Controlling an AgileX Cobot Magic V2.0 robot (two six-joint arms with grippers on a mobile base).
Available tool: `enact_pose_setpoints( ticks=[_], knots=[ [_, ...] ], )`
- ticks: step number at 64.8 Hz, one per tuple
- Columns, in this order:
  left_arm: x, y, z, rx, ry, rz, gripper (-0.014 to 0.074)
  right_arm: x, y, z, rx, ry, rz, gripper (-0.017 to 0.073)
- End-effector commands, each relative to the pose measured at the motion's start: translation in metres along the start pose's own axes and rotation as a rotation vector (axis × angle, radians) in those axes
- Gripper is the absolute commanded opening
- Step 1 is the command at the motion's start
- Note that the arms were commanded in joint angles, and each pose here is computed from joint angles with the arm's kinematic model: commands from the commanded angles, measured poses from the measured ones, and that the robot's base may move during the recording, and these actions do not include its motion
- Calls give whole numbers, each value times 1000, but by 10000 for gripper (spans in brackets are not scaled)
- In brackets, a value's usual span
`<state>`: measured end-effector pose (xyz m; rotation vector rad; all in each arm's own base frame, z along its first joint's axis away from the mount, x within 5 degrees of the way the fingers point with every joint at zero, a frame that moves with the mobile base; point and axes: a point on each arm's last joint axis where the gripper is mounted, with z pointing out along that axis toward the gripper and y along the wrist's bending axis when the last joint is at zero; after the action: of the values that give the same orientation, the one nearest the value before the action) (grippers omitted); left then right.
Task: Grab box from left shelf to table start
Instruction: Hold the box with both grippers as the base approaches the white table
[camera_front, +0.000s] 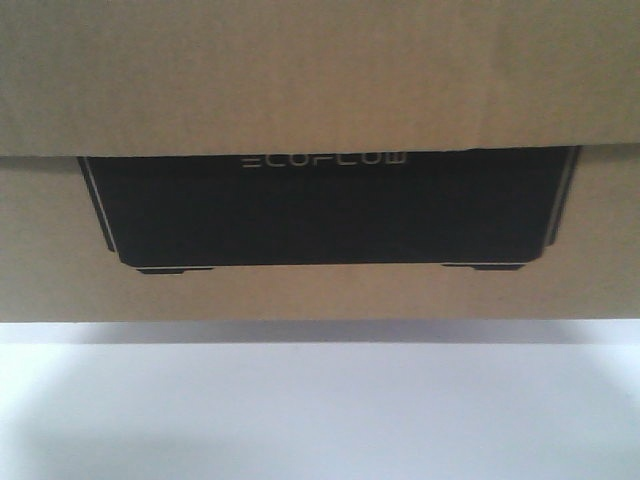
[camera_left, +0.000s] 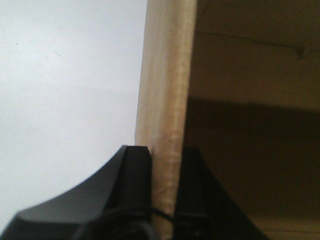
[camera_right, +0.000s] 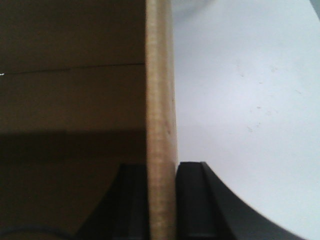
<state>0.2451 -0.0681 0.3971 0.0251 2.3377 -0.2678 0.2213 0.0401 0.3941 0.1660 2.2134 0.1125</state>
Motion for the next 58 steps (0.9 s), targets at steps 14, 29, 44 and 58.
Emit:
enact_pose_setpoints(
  ticks=[14, 29, 44, 58],
  knots=[
    [-28, -9, -9, 126, -221, -35, -102, -33, -6, 16, -116, -144, 17, 56],
    [-33, -9, 9, 122, -235, -36, -102, -50, -24, 26, -96, -153, -9, 56],
    [-37, -9, 26, 118, -241, -40, -102, -48, -27, 48, -87, -105, -23, 56],
    [-45, -11, 32, 115, -248, -34, -102, -48, -26, 50, -94, -102, -12, 56]
  ],
)
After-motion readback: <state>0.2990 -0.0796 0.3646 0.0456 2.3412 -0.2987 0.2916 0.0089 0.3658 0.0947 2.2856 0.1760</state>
